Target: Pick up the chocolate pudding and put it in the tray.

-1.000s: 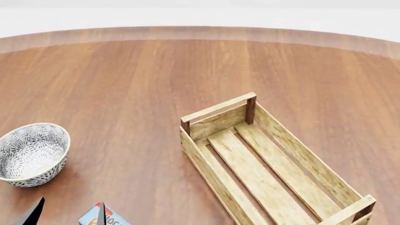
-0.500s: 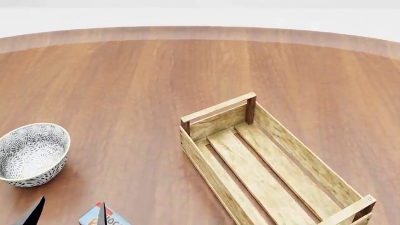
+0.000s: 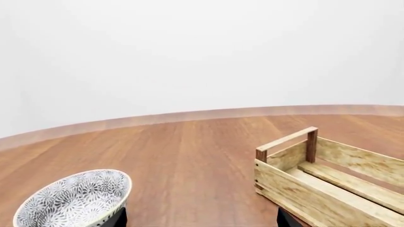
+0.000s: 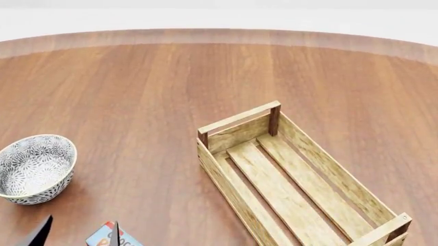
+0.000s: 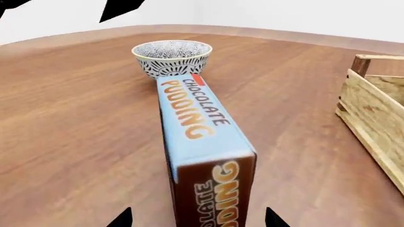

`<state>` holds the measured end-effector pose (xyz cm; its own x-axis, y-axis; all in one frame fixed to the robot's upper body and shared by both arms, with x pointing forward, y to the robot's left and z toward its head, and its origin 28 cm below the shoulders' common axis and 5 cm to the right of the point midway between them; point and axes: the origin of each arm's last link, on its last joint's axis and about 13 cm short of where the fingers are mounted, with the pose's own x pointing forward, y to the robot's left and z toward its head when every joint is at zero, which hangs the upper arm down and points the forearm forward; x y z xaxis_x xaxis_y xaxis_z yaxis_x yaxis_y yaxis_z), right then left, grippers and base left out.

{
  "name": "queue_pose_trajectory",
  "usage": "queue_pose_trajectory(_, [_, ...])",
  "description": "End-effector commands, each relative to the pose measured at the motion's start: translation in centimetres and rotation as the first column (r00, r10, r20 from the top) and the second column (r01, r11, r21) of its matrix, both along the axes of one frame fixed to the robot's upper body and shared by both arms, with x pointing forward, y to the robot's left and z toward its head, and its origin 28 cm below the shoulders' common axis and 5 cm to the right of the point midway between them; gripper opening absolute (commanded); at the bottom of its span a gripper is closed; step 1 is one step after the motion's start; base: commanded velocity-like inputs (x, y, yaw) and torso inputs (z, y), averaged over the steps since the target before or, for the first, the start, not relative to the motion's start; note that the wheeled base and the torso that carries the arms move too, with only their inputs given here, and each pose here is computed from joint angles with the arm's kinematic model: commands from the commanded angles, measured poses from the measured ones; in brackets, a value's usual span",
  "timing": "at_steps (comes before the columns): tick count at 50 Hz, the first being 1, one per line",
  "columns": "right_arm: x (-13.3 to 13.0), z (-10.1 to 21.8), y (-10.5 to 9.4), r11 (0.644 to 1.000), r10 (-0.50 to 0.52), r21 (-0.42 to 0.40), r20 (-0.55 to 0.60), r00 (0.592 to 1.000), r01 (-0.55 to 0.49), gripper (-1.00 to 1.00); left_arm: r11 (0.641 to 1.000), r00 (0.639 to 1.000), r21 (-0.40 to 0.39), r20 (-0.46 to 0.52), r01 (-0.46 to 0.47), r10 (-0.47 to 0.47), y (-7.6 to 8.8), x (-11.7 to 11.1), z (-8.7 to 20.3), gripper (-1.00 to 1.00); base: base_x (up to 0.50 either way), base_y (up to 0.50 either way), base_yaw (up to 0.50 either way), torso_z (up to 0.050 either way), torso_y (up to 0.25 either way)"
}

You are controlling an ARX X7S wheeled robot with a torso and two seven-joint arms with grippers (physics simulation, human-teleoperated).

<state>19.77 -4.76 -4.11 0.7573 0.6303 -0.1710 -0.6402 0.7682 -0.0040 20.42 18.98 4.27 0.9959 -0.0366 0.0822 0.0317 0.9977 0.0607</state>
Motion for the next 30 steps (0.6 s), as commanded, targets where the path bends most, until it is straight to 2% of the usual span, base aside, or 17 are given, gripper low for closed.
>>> queue_pose_trajectory(1, [0.8, -0.6, 1.1, 0.999, 0.025, -0.021, -0.010, 1.000, -0.026, 1.00, 1.000, 1.000, 0.001, -0.003, 0.004, -0.004, -0.1, 0.0, -0.1, 1.00, 0.00, 0.00, 0.00, 0.000, 0.000])
queue_pose_trajectory(30, [2.6, -0.1, 1.0, 0.999, -0.004, -0.032, -0.004, 1.000, 0.003, 1.00, 1.000, 1.000, 0.004, -0.003, 0.006, -0.006, -0.2, 0.2, 0.0, 1.00, 0.00, 0.00, 0.00, 0.000, 0.000])
